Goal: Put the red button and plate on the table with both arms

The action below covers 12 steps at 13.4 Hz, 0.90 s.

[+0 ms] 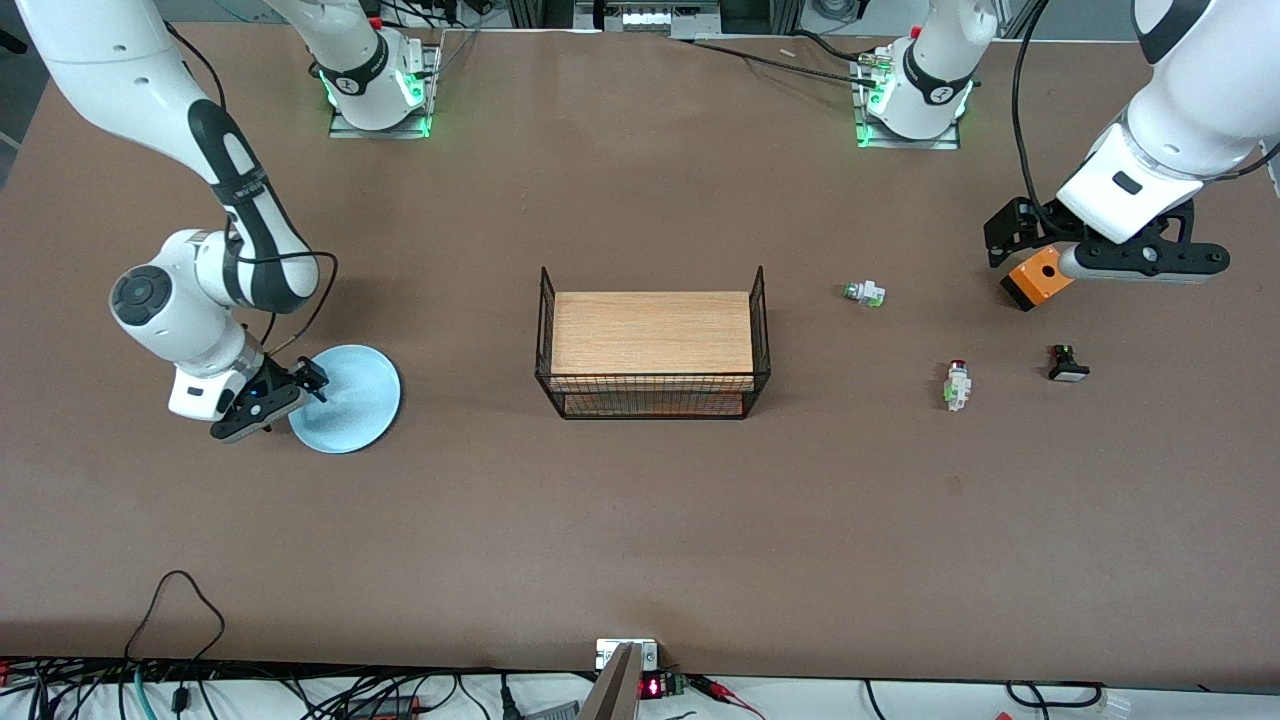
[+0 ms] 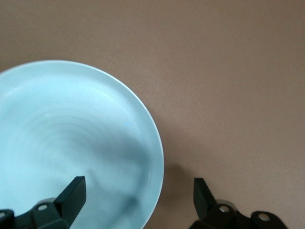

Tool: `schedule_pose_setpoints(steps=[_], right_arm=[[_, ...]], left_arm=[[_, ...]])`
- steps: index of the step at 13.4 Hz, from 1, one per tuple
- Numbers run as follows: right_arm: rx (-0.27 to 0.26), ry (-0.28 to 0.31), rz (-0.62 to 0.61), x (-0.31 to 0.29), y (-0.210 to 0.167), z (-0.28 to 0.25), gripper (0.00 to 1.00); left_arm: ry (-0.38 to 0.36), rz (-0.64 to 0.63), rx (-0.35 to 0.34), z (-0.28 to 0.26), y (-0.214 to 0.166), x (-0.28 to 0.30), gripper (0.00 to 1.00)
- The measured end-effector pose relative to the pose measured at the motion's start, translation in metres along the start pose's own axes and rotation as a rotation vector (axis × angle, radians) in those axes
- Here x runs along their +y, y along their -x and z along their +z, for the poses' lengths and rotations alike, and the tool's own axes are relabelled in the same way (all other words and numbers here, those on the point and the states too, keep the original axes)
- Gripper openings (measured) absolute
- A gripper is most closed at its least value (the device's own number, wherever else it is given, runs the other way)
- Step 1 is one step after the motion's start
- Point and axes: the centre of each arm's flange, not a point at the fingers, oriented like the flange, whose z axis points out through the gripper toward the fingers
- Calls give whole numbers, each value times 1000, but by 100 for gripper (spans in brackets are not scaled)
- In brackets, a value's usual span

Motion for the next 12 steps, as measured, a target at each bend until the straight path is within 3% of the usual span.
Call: schedule_pose_setpoints(steps=[5,12], right_arm=[[-195,-131,209,28,-46,-133,100],[-375,-80,414,11,-60,-271,100]], left_arm=[[0,-2,-1,0,0,-1,100],[0,-3,-1,1,0,-2,100]])
